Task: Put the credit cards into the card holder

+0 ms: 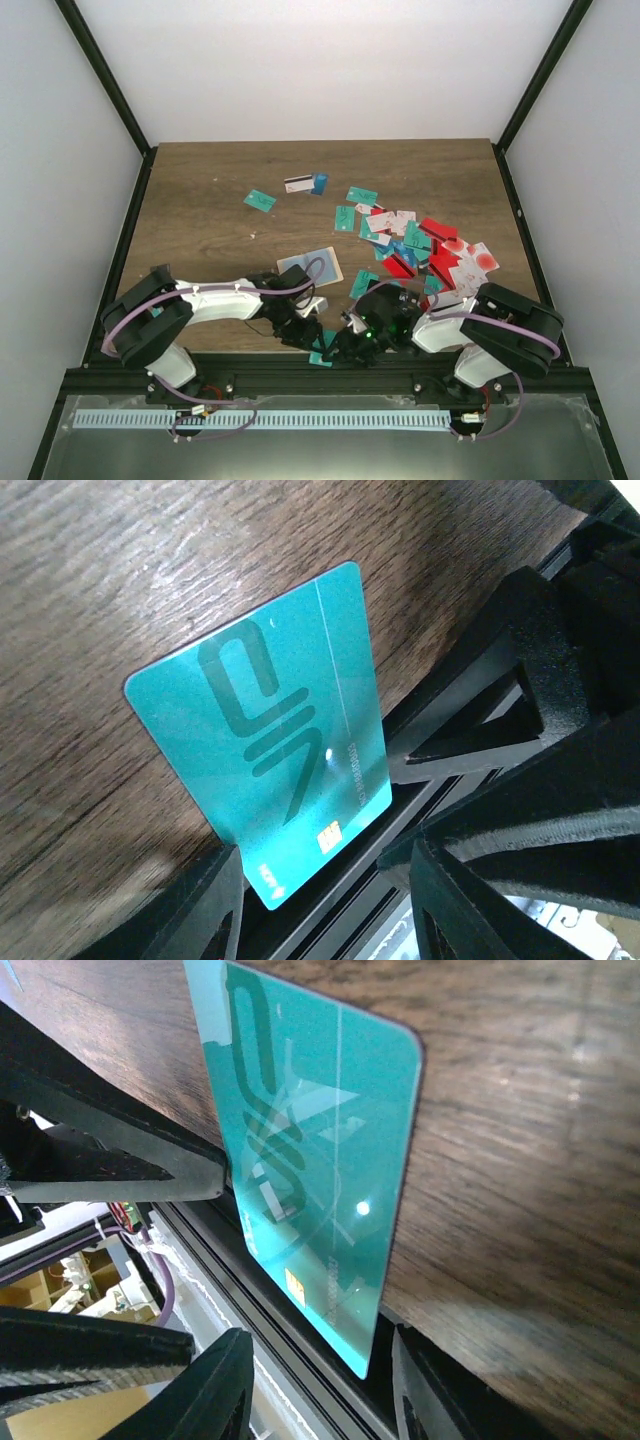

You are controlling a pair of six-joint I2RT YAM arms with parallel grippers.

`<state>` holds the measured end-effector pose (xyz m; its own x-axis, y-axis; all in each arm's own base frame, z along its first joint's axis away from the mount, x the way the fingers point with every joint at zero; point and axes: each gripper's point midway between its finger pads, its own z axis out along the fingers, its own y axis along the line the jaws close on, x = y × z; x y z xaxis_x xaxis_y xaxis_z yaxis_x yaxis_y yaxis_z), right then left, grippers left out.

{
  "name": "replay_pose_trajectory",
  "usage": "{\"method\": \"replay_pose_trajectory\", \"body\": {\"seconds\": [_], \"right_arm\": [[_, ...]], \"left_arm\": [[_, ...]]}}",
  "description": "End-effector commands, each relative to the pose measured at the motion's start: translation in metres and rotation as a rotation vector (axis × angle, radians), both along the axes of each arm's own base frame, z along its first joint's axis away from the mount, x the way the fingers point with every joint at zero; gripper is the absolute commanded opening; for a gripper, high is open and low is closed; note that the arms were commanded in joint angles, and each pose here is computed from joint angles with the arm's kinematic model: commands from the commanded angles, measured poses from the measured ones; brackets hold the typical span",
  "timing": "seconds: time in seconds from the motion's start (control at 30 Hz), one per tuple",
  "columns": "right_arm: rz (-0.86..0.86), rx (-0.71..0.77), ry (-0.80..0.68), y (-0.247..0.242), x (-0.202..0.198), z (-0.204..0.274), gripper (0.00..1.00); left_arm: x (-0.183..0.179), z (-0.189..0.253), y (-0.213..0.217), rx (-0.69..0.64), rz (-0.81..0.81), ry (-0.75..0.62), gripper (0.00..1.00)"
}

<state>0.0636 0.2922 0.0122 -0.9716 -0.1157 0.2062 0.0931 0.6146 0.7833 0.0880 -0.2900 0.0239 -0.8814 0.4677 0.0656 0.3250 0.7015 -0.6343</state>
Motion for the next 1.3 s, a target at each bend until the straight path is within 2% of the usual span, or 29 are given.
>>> {"method": "replay_pose_trajectory", "body": {"seconds": [0.0, 0.23, 0.37, 0.5, 0.67, 0.93, 1.13, 1.27], "right_arm": [[-0.135, -0.282, 0.059, -0.045, -0.003, -0.062, 0.39], [-0.156, -0.247, 0.041, -0.040, 0.003, -0.061, 0.28], [-0.166, -0.253, 0.039, -0.044, 0.002, -0.059, 0.15], [-0.172, -0.258, 0.017, -0.050, 0.002, -0.051, 0.02], [-0.173, -0.220, -0.083, -0.051, 0.017, -0.022, 0.01], [-0.187, -0.114, -0.272, -0.051, 0.062, 0.058, 0.01], [-0.179, -0.023, -0.357, -0.048, 0.086, 0.105, 0.01], [-0.180, 0.046, -0.424, -0.047, 0.103, 0.137, 0.01]], "left_arm": [[-0.021, -0.032, 0.016, 0.076, -0.026, 0.062, 0.49], [-0.031, -0.031, 0.013, 0.031, -0.043, 0.106, 0.48], [-0.029, -0.031, 0.015, 0.046, -0.040, 0.094, 0.47], [-0.015, -0.019, 0.013, 0.057, -0.030, 0.020, 0.47], [0.020, 0.028, 0.010, 0.006, 0.035, -0.102, 0.48], [0.095, 0.118, 0.027, -0.028, 0.181, -0.389, 0.51], [0.137, 0.162, 0.045, -0.039, 0.270, -0.530, 0.60], [0.159, 0.174, 0.066, -0.007, 0.380, -0.581, 0.92]]}}
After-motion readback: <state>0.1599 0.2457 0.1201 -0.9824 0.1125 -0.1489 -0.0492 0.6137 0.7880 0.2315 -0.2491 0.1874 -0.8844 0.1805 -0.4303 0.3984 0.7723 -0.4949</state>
